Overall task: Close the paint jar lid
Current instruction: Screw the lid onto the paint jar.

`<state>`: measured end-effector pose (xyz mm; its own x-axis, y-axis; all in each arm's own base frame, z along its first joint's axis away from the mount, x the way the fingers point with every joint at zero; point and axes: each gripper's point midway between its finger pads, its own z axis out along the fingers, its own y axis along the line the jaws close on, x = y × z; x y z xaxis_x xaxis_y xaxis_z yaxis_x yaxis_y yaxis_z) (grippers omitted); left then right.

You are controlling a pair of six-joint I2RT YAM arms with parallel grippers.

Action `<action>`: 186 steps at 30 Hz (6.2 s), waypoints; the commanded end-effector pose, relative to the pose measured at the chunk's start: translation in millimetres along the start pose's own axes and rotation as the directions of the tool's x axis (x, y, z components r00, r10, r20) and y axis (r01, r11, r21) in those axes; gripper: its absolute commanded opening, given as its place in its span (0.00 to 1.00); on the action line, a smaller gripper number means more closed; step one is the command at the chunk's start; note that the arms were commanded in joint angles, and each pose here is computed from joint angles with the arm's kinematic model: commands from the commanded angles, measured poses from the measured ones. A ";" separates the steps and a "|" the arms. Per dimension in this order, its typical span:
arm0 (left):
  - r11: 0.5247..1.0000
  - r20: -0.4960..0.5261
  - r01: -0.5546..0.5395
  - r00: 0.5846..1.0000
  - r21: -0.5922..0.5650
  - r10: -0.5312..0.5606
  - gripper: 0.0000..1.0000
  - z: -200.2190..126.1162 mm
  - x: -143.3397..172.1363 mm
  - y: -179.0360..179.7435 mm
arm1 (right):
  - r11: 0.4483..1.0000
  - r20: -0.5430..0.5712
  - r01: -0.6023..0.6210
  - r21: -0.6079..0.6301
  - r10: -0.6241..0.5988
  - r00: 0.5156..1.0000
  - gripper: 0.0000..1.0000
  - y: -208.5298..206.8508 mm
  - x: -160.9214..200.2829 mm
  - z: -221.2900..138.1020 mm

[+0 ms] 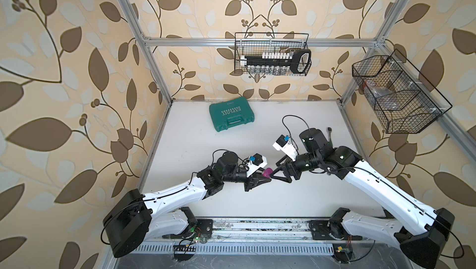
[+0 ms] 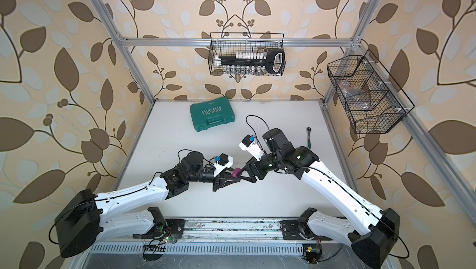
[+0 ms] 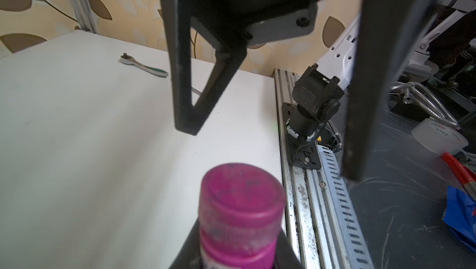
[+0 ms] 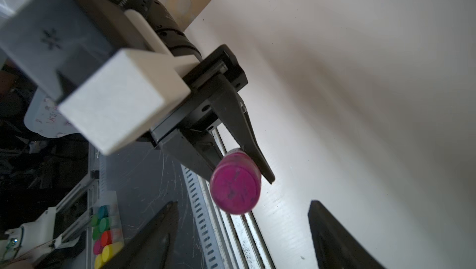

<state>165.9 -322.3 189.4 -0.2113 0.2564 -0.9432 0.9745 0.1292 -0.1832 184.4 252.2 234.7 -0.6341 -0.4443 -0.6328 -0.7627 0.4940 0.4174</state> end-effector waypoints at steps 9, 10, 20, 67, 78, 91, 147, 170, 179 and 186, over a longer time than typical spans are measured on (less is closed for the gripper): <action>0.998 -0.016 0.053 0.998 0.040 -0.052 0.00 -11.8 7.1 20.6 | 0.886 -0.055 0.463 0.032 -0.461 0.886 0.78 -13.7 -12.7 9.1; 0.998 -0.020 0.055 0.998 0.042 -0.054 0.00 -11.1 8.5 20.8 | 0.870 -0.057 0.493 0.020 -0.491 0.869 0.78 -14.0 -12.7 12.1; 0.997 -0.009 0.059 0.998 0.042 -0.059 0.00 -13.7 9.8 19.4 | 0.772 -0.144 0.610 -0.177 -0.634 0.760 0.73 -14.8 -12.5 29.9; 0.997 -0.006 0.065 0.998 0.051 -0.065 0.00 -13.6 10.6 18.0 | 0.804 -0.174 0.537 -0.255 -0.584 0.793 0.65 -11.9 -4.6 58.7; 0.996 -0.005 0.067 0.998 0.060 -0.067 0.00 -13.7 10.3 16.4 | 0.813 -0.195 0.527 -0.248 -0.575 0.795 0.69 -17.5 -3.4 63.5; 0.996 -0.010 0.071 0.997 0.061 -0.070 0.00 -13.2 11.6 16.5 | 0.810 -0.193 0.531 -0.249 -0.578 0.793 0.71 -16.6 -3.3 61.9; 0.997 0.051 0.033 0.998 -0.063 -0.030 0.00 -22.7 -8.1 29.8 | 0.905 -0.184 0.355 -0.236 -0.400 0.898 0.38 -2.1 6.3 68.9; 0.986 0.097 0.011 0.995 -0.168 0.006 0.00 -34.2 -15.5 38.5 | 0.989 -0.281 -0.131 -0.063 0.108 0.954 0.40 -5.5 -5.7 94.3; 0.988 0.075 0.021 0.997 -0.156 -0.010 0.00 -32.7 -1.2 36.2 | 0.993 -0.110 -0.100 -0.068 0.092 0.990 0.66 -1.9 -48.4 36.5; 0.994 0.052 0.044 0.998 -0.103 -0.039 0.00 -27.2 4.9 31.5 | 0.997 -0.102 0.048 -0.066 -0.054 0.993 0.73 -10.5 -41.4 9.9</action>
<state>195.4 -286.4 176.3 -0.2701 0.2272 -0.9357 0.9398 0.2736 -0.2048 225.5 282.5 251.4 -0.6546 -0.4894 -0.5762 -0.7548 0.4649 0.4627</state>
